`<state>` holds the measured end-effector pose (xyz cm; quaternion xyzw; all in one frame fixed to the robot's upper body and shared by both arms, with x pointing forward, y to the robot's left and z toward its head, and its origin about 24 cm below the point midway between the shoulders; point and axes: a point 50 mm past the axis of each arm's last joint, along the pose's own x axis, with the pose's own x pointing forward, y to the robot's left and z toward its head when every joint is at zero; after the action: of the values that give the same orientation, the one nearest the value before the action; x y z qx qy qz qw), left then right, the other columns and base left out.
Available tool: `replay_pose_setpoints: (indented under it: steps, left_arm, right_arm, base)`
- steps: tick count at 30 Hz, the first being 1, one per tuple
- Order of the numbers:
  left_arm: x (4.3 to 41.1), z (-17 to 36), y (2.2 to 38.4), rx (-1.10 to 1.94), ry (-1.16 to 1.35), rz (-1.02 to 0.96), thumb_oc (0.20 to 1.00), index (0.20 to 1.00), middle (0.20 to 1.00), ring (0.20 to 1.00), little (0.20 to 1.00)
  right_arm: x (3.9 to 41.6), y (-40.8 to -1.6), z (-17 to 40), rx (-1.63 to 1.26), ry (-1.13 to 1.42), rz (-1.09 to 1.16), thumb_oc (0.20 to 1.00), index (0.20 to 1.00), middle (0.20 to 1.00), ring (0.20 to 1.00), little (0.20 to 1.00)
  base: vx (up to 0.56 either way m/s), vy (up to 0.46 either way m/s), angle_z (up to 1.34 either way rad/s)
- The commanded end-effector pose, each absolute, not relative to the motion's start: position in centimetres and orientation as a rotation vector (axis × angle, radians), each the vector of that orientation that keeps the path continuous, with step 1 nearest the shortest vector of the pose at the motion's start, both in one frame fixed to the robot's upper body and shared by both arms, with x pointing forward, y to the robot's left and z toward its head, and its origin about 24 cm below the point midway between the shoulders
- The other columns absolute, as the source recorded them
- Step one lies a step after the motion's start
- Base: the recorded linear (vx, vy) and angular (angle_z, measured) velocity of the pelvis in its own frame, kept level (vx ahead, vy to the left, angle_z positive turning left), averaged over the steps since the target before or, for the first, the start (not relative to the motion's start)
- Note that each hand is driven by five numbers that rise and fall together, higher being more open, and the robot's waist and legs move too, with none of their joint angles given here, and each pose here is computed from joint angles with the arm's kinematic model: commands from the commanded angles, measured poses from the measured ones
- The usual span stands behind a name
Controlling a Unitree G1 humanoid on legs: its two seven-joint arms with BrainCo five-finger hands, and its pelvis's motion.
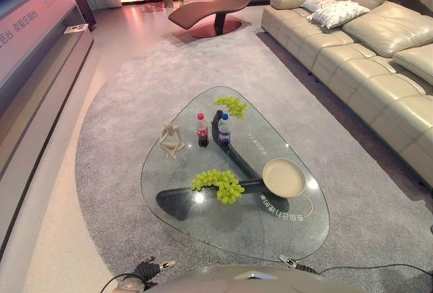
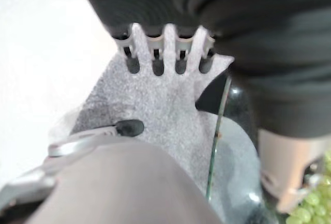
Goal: Pick up fruits into the plate
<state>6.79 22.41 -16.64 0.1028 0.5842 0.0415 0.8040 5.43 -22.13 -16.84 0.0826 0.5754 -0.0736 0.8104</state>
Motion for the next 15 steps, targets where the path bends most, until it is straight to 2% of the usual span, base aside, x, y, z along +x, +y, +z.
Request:
replay_pose_setpoints:
  steps: [1,10,15]
  left_arm:
    - [9.5,-16.4,21.7,0.280,1.204,0.070,1.000,1.000,1.000,1.000,1.000]
    - [10.1,-16.2,21.6,0.324,1.174,0.059,1.000,1.000,1.000,1.000,1.000]
    - [12.1,-15.6,21.4,0.378,1.070,0.062,1.000,1.000,1.000,1.000,1.000]
  right_arm:
    - [8.9,-21.3,-16.5,0.169,1.172,-0.110,1.000,1.000,1.000,1.000,1.000]
    - [9.7,-21.3,-16.3,0.165,1.146,-0.106,1.000,1.000,1.000,1.000,1.000]
    - [11.0,-21.4,-15.9,0.157,1.106,-0.090,1.000,1.000,1.000,1.000,1.000]
  base:
    - [0.00,0.000,0.00]
    - [0.00,-0.001,0.00]
    - [0.01,-0.004,0.00]
